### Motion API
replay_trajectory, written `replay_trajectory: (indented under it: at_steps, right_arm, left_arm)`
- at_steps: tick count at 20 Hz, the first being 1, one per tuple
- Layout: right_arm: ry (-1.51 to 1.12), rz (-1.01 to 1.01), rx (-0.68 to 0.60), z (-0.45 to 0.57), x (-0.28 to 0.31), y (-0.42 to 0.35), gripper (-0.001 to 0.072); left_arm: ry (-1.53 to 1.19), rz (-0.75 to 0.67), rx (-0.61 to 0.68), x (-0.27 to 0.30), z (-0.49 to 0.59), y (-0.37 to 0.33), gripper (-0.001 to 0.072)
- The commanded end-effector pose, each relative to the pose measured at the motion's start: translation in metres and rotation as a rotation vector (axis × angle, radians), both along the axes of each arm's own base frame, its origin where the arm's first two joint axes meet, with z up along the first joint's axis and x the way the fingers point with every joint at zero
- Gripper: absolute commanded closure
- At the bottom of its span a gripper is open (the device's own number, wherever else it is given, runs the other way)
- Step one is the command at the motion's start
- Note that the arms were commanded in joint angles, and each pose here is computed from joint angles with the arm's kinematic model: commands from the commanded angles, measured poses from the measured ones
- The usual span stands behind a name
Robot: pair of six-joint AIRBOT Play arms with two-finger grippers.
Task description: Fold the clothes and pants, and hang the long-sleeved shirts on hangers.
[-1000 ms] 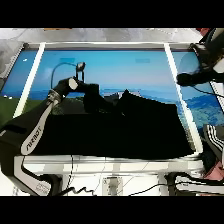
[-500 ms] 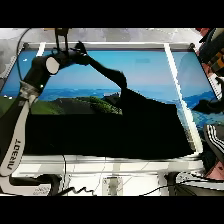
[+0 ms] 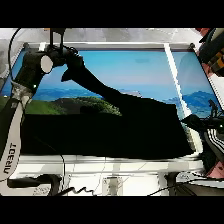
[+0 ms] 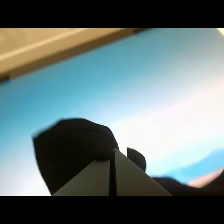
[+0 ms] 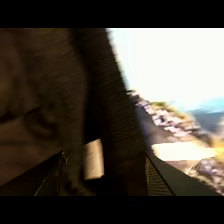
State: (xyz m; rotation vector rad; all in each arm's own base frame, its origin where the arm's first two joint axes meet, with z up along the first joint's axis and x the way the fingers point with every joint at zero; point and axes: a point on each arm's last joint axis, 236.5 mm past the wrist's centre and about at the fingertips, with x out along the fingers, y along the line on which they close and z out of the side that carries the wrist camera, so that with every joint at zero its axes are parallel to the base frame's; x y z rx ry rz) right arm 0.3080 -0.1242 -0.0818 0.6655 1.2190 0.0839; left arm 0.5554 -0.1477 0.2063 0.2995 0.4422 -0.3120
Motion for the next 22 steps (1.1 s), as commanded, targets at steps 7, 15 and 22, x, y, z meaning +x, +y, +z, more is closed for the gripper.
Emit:
replay_trajectory:
  at_steps: [7, 15, 22]
  right_arm:
    - [0.114, 0.051, 0.249, -0.040, -0.019, 0.041, 0.0154]
    - [0.073, 0.114, 0.365, -0.024, -0.015, 0.066, 0.0176]
    - [0.018, 0.165, 0.157, -0.047, 0.029, 0.078, 0.0685]
  left_arm:
    - [0.144, 0.002, 0.047, -0.001, -0.052, 0.002, 0.0695]
    - [0.154, 0.002, 0.049, 0.000, -0.057, 0.002, 0.0695]
    - [0.113, 0.030, 0.162, 0.004, -0.049, 0.023, 0.0695]
